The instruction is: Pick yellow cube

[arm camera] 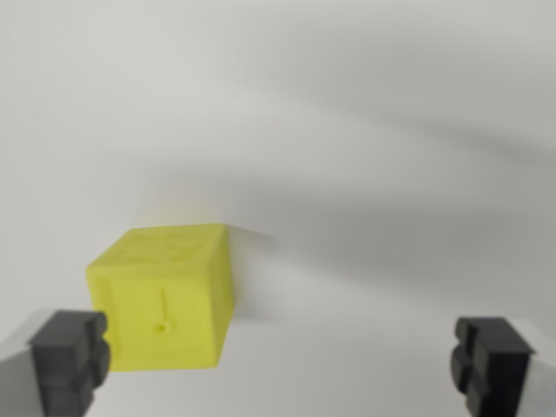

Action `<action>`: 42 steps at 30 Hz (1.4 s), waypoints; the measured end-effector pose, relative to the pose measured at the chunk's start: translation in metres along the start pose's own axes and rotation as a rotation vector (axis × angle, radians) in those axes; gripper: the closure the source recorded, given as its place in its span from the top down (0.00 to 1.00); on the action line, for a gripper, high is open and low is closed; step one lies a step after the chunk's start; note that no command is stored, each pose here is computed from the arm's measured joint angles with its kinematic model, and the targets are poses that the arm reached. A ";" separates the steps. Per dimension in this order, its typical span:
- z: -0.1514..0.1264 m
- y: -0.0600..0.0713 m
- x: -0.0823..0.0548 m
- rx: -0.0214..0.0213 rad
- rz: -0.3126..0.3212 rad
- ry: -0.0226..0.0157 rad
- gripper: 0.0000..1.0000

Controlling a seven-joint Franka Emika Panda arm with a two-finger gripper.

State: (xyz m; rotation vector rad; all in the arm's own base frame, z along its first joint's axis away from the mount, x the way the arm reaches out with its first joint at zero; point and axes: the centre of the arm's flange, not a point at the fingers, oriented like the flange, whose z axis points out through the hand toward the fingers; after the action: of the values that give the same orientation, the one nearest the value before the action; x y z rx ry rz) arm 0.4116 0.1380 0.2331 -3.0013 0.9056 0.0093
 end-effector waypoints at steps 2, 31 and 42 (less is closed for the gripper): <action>0.005 0.000 -0.006 -0.0005 -0.007 0.0004 1.00; 0.076 -0.005 -0.074 -0.0057 -0.089 0.0053 1.00; 0.104 -0.005 -0.074 -0.0062 -0.094 0.0058 1.00</action>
State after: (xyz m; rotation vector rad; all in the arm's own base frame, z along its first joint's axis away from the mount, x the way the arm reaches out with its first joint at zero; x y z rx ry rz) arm 0.3521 0.1844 0.1298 -3.0476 0.7657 0.0029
